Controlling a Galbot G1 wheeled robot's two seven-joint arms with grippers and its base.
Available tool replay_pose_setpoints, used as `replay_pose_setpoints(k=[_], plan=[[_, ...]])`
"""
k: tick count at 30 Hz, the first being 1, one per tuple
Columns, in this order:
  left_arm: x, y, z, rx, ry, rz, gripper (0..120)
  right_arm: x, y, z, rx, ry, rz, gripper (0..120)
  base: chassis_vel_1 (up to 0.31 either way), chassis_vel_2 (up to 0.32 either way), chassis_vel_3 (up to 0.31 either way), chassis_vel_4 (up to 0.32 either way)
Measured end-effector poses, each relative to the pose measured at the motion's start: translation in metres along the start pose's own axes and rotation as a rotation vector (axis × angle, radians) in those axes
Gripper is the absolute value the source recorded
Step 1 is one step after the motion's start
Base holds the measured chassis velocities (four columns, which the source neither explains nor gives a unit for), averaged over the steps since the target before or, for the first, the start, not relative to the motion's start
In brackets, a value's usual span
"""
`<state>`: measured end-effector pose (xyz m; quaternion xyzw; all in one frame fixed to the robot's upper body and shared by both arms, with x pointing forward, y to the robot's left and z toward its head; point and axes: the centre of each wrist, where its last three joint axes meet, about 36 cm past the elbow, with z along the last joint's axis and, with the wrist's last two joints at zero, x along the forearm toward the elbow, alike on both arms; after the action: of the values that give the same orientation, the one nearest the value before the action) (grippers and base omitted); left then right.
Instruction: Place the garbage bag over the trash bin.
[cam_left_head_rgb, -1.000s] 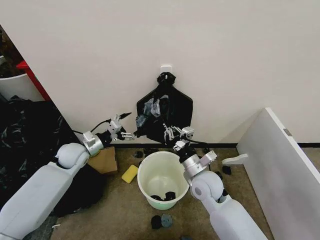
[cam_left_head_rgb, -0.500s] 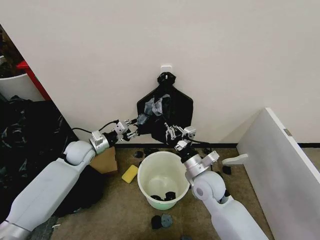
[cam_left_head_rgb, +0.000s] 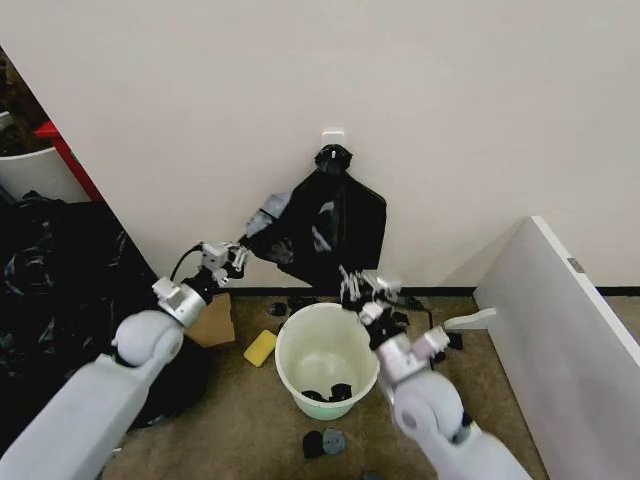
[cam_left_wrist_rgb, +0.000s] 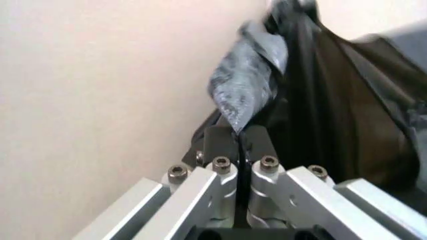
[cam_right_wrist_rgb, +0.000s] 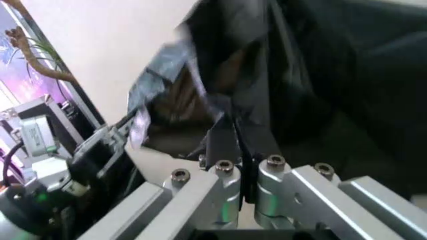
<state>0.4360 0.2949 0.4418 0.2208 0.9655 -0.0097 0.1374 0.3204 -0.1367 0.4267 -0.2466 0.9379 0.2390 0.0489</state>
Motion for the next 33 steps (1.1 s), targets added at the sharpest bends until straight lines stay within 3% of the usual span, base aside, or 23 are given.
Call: replay_pose_setpoints(k=[6, 12, 16, 25, 33], plan=[[0.032, -0.042, -0.003, 0.120, 0.024, -0.123, 0, 0.026, 0.031, -0.009, -0.059, 0.002, 0.007, 0, 0.000, 0.000, 0.000, 0.000], [0.054, -0.060, -0.009, 0.113, 0.071, -0.155, 0, 0.042, 0.044, -0.017, -0.064, -0.019, 0.006, 0, 0.000, 0.000, 0.000, 0.000], [0.062, -0.070, -0.021, 0.101, 0.064, -0.138, 0, 0.051, 0.047, -0.028, -0.048, -0.056, -0.023, 0, 0.000, 0.000, 0.000, 0.000], [0.056, -0.083, -0.059, 0.103, -0.043, -0.039, 0, 0.047, 0.042, -0.066, 0.026, -0.190, -0.103, 0, 0.000, 0.000, 0.000, 0.000], [0.055, -0.086, -0.068, 0.096, -0.056, -0.010, 0, 0.045, 0.034, -0.070, 0.034, -0.201, -0.084, 0, 0.000, 0.000, 0.000, 0.000]])
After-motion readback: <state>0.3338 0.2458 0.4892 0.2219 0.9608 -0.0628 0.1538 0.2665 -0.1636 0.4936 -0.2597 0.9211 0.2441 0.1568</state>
